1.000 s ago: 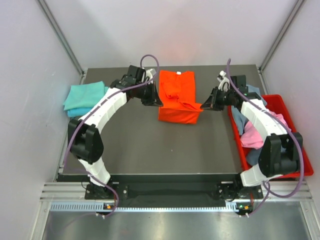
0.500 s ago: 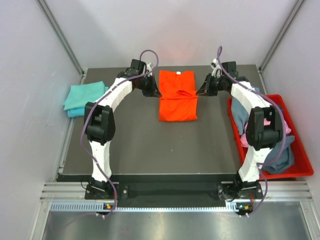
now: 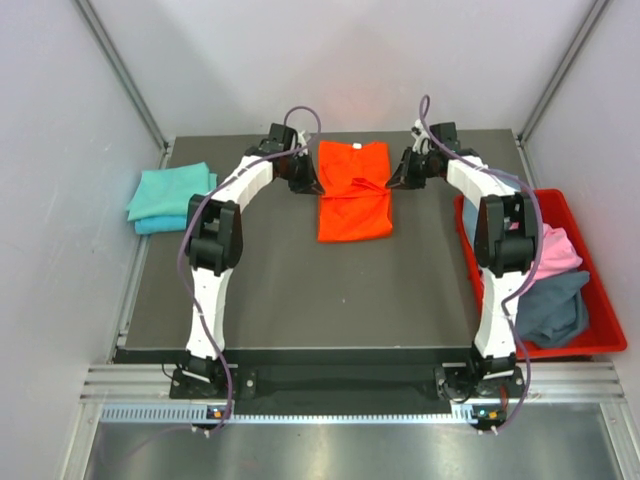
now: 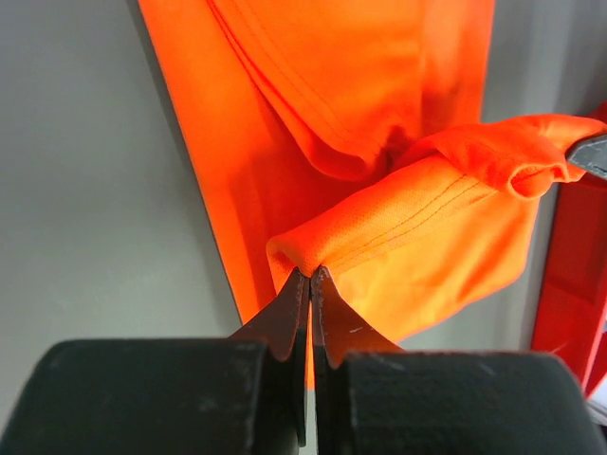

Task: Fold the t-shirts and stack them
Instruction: Fold the tshirt

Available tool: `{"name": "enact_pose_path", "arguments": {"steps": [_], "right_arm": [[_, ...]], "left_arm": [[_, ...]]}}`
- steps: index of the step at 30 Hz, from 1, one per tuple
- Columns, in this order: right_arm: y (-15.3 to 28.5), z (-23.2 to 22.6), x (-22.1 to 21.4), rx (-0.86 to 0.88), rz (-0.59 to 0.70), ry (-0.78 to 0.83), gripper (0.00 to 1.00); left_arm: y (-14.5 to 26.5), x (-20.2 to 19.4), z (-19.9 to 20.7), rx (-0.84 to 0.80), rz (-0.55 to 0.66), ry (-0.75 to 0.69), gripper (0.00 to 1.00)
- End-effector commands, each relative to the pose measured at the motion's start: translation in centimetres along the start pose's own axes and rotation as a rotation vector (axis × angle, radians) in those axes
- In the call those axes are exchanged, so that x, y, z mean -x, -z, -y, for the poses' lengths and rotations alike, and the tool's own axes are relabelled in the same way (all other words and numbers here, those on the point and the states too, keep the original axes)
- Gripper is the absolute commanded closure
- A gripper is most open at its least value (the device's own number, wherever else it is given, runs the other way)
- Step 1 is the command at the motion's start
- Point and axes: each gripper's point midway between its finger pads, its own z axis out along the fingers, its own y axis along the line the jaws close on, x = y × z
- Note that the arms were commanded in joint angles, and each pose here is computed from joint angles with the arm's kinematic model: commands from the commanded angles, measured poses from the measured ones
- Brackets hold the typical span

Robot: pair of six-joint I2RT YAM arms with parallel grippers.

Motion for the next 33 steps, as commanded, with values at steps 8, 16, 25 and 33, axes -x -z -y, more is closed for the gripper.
{"name": "enact_pose_path", "arguments": {"steps": [8,16,25,33], "right_arm": [[0.8,-2.3,4.5,-0.004,0.126,0.176,0.55],[6.3,-2.7,1.5,-0.001,0.089,0.176,0.44],[5.8,0.1,-10.9,0.046,-0.142,-0.01,0.44],[2.9,2.0,-10.2,0.033,-0.166,-0.035,0.45]], "left_arm": [[3.5,6.9,1.6,0.03,0.198,-0.17,0.56],[9.3,1.8,2.8,-0.069,0.095,-0.058,0.37],[6.5,-10.3,-0.5,-0.115,-0.178,0.212,0.3],[4.0,-10.2,-1.3,-0.131,-0.201,0.24,0.28]]}}
